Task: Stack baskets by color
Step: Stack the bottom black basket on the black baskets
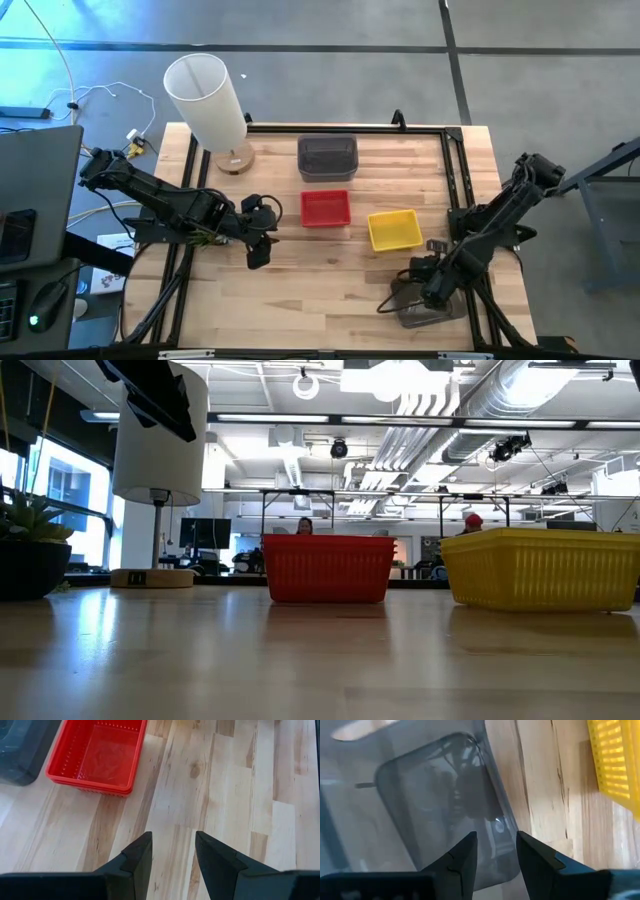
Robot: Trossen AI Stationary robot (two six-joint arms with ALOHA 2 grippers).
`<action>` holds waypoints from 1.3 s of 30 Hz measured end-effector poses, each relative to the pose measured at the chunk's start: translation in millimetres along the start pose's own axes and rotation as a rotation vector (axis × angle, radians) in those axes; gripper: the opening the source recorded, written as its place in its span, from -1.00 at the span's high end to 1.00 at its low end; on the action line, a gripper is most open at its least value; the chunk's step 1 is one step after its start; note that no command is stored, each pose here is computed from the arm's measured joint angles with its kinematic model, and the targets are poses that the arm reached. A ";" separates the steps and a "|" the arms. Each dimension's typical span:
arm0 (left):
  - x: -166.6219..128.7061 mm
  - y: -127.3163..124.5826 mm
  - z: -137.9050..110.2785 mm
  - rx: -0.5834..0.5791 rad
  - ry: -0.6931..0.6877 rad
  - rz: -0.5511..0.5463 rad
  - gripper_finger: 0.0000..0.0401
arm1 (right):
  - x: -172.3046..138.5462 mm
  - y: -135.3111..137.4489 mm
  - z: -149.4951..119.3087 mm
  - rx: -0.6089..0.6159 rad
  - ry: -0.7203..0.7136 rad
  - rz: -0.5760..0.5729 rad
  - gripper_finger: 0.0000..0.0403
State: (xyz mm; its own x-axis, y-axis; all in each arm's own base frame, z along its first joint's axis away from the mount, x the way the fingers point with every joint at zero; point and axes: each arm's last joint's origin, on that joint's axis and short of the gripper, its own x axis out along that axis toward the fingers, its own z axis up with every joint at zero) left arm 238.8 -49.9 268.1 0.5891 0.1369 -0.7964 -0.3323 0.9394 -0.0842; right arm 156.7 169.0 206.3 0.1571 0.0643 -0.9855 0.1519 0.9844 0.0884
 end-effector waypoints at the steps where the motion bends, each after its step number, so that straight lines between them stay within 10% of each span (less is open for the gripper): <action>1: 0.0 0.0 0.0 0.000 0.001 -0.001 0.32 | 2.6 0.6 0.2 -0.001 0.006 -0.011 0.39; 39: 0.1 -0.1 0.0 0.001 0.002 -0.002 0.32 | 51.4 12.5 0.8 0.081 0.184 -0.144 0.60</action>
State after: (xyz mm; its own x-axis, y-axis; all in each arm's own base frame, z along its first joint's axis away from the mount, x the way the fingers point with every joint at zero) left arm 238.9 -50.0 268.0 0.5886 0.1345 -0.7972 -0.3304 0.9400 -0.0854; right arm 167.5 184.4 156.9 -0.0515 -0.0398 -0.9979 0.2386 0.9698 -0.0510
